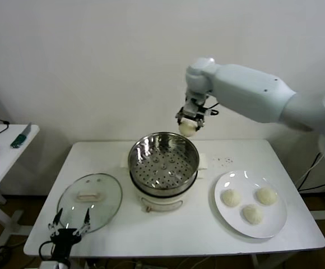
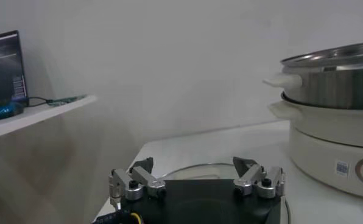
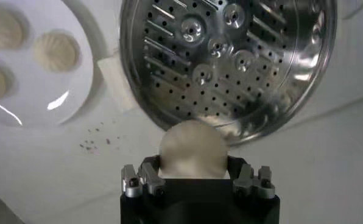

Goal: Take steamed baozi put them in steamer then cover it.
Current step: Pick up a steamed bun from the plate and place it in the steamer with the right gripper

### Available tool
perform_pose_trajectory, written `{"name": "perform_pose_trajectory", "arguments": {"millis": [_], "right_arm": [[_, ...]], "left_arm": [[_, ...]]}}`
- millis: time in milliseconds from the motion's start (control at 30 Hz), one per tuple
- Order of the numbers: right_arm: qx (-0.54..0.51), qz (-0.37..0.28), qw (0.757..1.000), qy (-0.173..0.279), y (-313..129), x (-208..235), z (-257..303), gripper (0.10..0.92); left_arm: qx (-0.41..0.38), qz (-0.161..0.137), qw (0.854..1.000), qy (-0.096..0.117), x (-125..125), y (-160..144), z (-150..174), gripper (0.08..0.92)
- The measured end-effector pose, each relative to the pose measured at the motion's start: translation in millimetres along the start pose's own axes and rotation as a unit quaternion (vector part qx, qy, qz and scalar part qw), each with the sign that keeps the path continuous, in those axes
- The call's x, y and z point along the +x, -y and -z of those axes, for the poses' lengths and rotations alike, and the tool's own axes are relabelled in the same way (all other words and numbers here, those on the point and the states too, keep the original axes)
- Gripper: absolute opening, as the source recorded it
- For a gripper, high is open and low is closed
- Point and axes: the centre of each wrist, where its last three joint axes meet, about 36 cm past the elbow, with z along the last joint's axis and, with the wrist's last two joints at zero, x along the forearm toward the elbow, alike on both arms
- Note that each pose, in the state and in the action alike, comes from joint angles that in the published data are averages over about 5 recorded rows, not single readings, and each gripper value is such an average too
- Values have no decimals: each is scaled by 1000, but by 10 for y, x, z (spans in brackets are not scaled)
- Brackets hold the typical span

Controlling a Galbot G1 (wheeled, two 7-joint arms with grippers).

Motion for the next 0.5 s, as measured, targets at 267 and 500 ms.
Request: {"name": "perform_pose_trajectory", "arguments": {"millis": [267,500], "right_arm": [[64,6,998,-5,336,-366,247,715],[88,13,996,-6,471,-636,386,721]], "left_arm": [[0,-1,1000,-2,5,4,2,823],[-2,0,1000,-5,29,1,-3,823]]}}
